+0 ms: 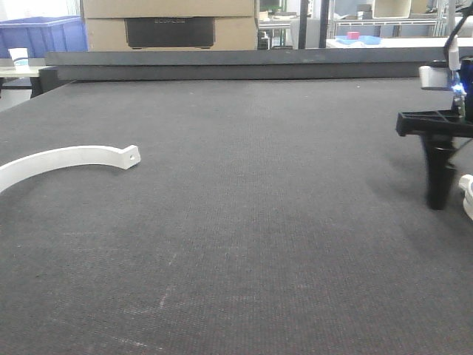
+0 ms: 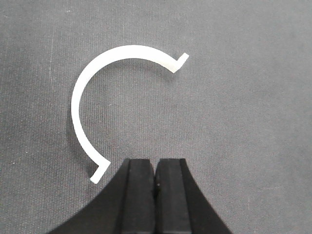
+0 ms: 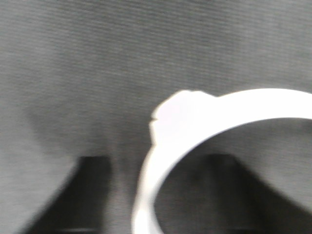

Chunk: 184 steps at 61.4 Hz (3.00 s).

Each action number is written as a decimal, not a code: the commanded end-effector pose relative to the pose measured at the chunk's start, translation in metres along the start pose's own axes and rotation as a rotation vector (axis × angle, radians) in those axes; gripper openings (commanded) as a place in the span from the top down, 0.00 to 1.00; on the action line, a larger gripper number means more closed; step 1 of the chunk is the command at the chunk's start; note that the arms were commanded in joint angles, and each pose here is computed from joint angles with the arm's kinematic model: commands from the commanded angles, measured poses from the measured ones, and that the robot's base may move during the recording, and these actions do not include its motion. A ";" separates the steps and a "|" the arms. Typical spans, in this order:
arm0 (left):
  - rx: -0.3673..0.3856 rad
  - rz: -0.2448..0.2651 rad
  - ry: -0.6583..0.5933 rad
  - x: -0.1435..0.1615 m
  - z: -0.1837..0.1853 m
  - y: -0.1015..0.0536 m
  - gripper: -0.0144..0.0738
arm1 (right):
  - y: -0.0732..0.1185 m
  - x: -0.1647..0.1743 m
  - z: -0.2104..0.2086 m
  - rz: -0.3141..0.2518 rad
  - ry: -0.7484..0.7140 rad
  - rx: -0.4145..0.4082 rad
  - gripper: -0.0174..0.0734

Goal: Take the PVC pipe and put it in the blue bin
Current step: 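Close each gripper on the end of its white pipe arc, then lift both held white arcs up off the table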

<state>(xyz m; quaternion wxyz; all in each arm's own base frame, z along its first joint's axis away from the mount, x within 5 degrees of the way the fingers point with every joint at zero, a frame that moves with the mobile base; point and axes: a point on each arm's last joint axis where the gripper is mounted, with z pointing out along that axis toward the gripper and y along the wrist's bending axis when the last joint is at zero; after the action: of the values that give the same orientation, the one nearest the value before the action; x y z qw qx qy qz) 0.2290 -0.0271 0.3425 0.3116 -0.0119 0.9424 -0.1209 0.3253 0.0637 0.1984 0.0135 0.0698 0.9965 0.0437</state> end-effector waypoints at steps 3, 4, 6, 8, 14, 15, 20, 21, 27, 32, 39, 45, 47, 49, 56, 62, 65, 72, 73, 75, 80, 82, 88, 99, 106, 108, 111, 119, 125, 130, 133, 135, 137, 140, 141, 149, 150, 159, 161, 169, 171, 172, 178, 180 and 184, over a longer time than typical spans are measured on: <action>0.012 -0.020 -0.019 -0.003 -0.003 -0.002 0.96 | 0.000 0.003 0.005 0.008 0.045 0.009 0.79; 0.012 -0.023 -0.019 -0.003 -0.003 -0.002 0.96 | 0.000 0.003 0.005 0.008 0.045 0.009 0.82; 0.012 -0.044 -0.019 -0.003 -0.003 -0.002 0.96 | 0.000 0.003 0.005 0.008 0.045 0.009 0.90; 0.009 -0.063 -0.019 -0.003 -0.003 -0.002 0.96 | 0.000 0.003 0.005 0.008 0.048 0.010 0.98; -0.036 -0.120 -0.017 -0.003 -0.001 0.003 0.96 | -0.001 0.005 0.000 0.007 0.049 0.010 0.99; -0.051 -0.123 -0.012 -0.003 0.000 0.004 0.96 | -0.001 0.006 -0.002 0.007 0.045 0.008 0.99; -0.107 -0.114 0.021 -0.002 0.003 0.009 0.96 | -0.001 0.008 -0.012 -0.010 0.020 0.000 0.99; -0.117 -0.111 0.038 -0.001 0.004 0.010 0.96 | -0.001 0.009 -0.015 -0.018 0.009 -0.004 0.99; -0.171 -0.085 0.117 -0.005 0.010 0.015 0.96 | -0.001 0.013 -0.031 -0.056 -0.041 -0.018 0.99; -0.197 -0.078 0.179 -0.012 0.020 0.018 0.96 | -0.001 0.018 -0.047 -0.092 -0.095 -0.033 0.99; -0.204 -0.072 0.237 -0.027 0.040 0.020 0.96 | -0.002 0.025 -0.067 -0.128 -0.157 -0.047 0.99; -0.206 -0.061 0.267 -0.040 0.061 0.022 0.96 | -0.002 0.031 -0.080 -0.149 -0.198 -0.056 0.99; -0.206 -0.049 0.278 -0.044 0.067 0.023 0.96 | -0.003 0.032 -0.083 -0.150 -0.208 -0.059 0.99; -0.201 -0.048 0.291 -0.048 0.075 0.026 0.96 | -0.003 0.033 -0.085 -0.154 -0.216 -0.060 0.99; -0.199 -0.073 0.332 -0.058 0.101 0.036 0.96 | -0.003 0.035 -0.088 -0.154 -0.226 -0.063 0.99; -0.202 -0.061 0.376 -0.060 0.122 0.043 0.96 | -0.003 0.035 -0.088 -0.154 -0.223 -0.062 0.99; -0.201 -0.041 0.392 -0.060 0.131 0.045 0.96 | -0.003 0.035 -0.087 -0.154 -0.222 -0.062 0.99; -0.185 -0.004 0.436 -0.058 0.151 0.049 0.96 | -0.003 0.033 -0.087 -0.154 -0.239 -0.065 0.99; -0.180 -0.001 0.441 -0.058 0.153 0.049 0.96 | -0.003 0.033 -0.087 -0.154 -0.242 -0.066 0.99; -0.168 0.015 0.454 -0.057 0.157 0.049 0.96 | -0.002 0.033 -0.088 -0.154 -0.246 -0.067 0.99; -0.156 0.034 0.457 -0.057 0.162 0.050 0.96 | -0.002 0.032 -0.088 -0.152 -0.255 -0.073 0.99; -0.158 0.035 0.452 -0.058 0.163 0.050 0.94 | -0.002 0.032 -0.088 -0.150 -0.255 -0.077 0.99; -0.165 0.041 0.450 -0.057 0.165 0.051 0.81 | -0.001 0.032 -0.087 -0.148 -0.255 -0.082 0.99; -0.168 0.041 0.458 -0.056 0.167 0.052 0.50 | -0.001 0.031 -0.087 -0.148 -0.257 -0.083 0.99; -0.168 0.041 0.460 -0.056 0.168 0.052 0.44 | -0.001 0.030 -0.088 -0.147 -0.267 -0.086 0.99; -0.168 0.040 0.464 -0.055 0.169 0.053 0.44 | -0.001 0.030 -0.088 -0.147 -0.270 -0.086 0.99; -0.168 0.039 0.474 -0.053 0.174 0.054 0.44 | 0.000 0.030 -0.088 -0.144 -0.277 -0.094 0.99; -0.169 0.033 0.523 -0.046 0.187 0.057 0.44 | 0.001 0.029 -0.088 -0.140 -0.281 -0.103 0.99; -0.174 0.036 0.537 -0.044 0.192 0.059 0.44 | 0.001 0.029 -0.088 -0.140 -0.281 -0.103 0.99; -0.181 0.041 0.554 -0.042 0.195 0.061 0.46 | 0.001 0.029 -0.088 -0.140 -0.281 -0.103 0.99; -0.181 0.038 0.571 -0.041 0.196 0.061 0.48 | 0.001 0.029 -0.088 -0.139 -0.281 -0.105 0.99; -0.181 0.037 0.582 -0.039 0.197 0.061 0.50 | 0.001 0.029 -0.088 -0.139 -0.281 -0.105 0.99; -0.181 0.037 0.586 -0.039 0.198 0.061 0.51 | 0.001 0.029 -0.088 -0.139 -0.281 -0.105 0.99; -0.181 0.037 0.586 -0.039 0.198 0.061 0.55 | 0.001 0.029 -0.088 -0.139 -0.281 -0.105 0.99; -0.181 0.037 0.586 -0.039 0.197 0.061 0.58 | 0.001 0.029 -0.088 -0.139 -0.281 -0.105 0.99; -0.181 0.035 0.606 -0.038 0.197 0.061 0.77 | 0.001 0.029 -0.088 -0.139 -0.280 -0.107 0.99; -0.181 0.035 0.605 -0.038 0.197 0.061 0.80 | 0.001 0.029 -0.088 -0.139 -0.280 -0.107 0.99; -0.180 0.033 0.624 -0.037 0.195 0.061 0.96 | 0.002 0.028 -0.089 -0.138 -0.298 -0.110 0.99; -0.180 0.032 0.630 -0.037 0.194 0.061 0.96 | 0.002 0.027 -0.089 -0.138 -0.304 -0.112 0.99; -0.179 0.036 0.606 -0.041 0.185 0.058 0.96 | 0.002 0.026 -0.089 -0.137 -0.323 -0.115 0.99; -0.179 0.038 0.597 -0.042 0.181 0.057 0.96 | 0.002 0.025 -0.090 -0.137 -0.330 -0.117 0.99; -0.179 0.039 0.591 -0.043 0.179 0.057 0.96 | 0.002 0.025 -0.090 -0.137 -0.334 -0.118 0.99; -0.176 0.046 0.539 -0.050 0.162 0.051 0.96 | 0.003 0.023 -0.091 -0.136 -0.360 -0.123 0.99; -0.174 0.048 0.519 -0.052 0.156 0.050 0.96 | 0.003 0.022 -0.091 -0.136 -0.370 -0.125 0.99; -0.172 0.056 0.467 -0.058 0.139 0.045 0.96 | 0.004 0.022 -0.092 -0.132 -0.378 -0.134 0.99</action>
<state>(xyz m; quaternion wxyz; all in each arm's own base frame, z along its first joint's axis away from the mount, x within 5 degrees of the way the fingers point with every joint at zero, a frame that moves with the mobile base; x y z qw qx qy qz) 0.3679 -0.0066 0.2290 0.0462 0.0194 0.9984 -0.0242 0.3005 0.0626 0.2861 0.1886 0.0118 0.9778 0.0907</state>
